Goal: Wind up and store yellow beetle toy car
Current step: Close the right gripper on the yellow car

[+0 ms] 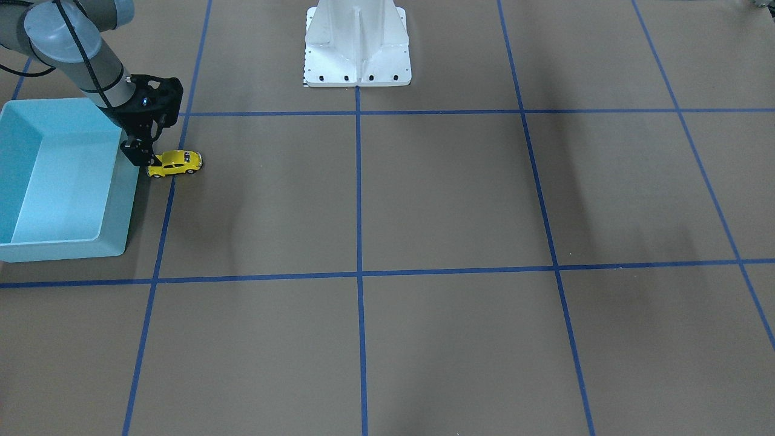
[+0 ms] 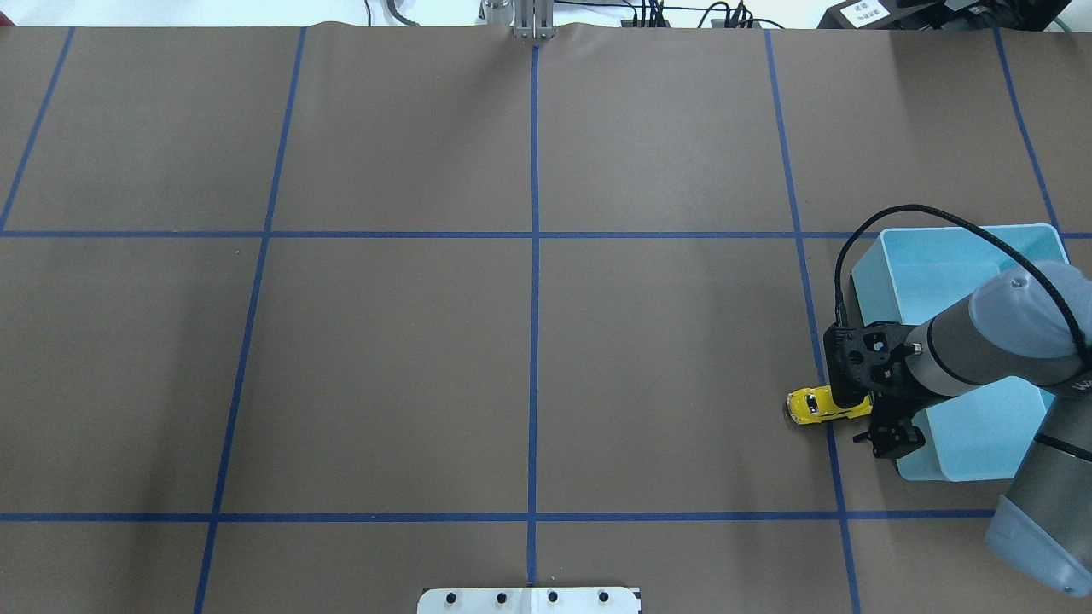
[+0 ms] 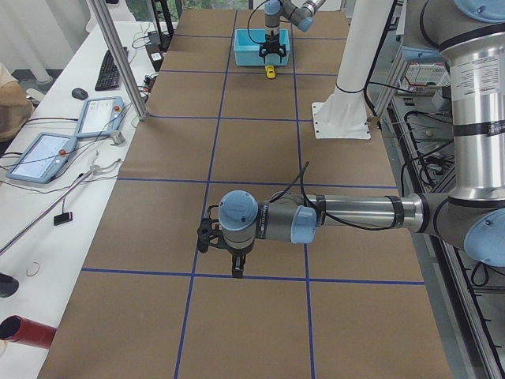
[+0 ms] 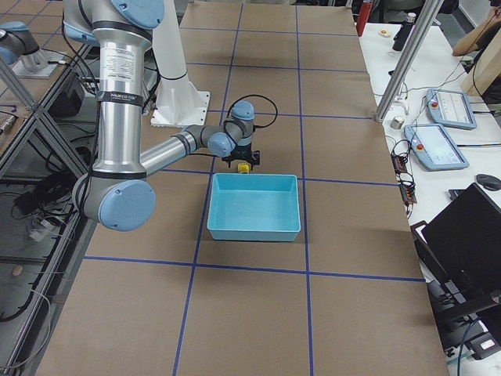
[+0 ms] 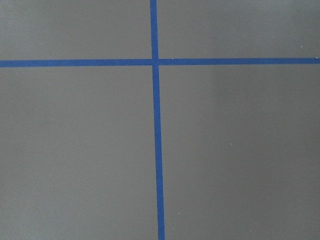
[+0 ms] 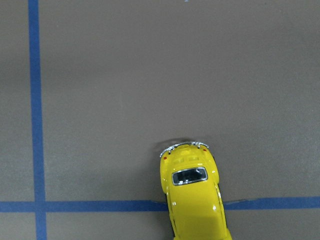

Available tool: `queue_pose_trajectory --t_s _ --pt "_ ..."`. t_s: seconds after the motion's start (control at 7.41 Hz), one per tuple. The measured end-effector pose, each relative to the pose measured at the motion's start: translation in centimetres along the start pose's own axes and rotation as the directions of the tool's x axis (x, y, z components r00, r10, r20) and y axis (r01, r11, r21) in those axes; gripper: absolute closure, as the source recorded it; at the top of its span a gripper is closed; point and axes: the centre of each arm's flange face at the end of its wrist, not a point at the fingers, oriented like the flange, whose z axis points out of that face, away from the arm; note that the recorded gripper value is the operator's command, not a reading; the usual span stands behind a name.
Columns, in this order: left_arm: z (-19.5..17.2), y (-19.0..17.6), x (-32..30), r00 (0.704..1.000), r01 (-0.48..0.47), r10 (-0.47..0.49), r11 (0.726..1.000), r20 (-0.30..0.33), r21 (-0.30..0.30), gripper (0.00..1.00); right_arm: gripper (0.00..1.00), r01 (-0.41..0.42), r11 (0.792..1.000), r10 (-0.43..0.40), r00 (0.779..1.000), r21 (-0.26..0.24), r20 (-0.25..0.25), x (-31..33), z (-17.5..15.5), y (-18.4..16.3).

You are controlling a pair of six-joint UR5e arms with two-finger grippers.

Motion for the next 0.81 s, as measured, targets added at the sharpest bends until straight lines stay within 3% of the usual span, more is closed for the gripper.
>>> queue_pose_trajectory --t_s 0.81 --pt "0.4 0.3 -0.5 1.000 0.012 -0.012 1.000 -0.001 -0.009 0.00 0.00 0.014 1.000 -0.014 1.000 -0.010 -0.011 1.2 2.2 -1.9"
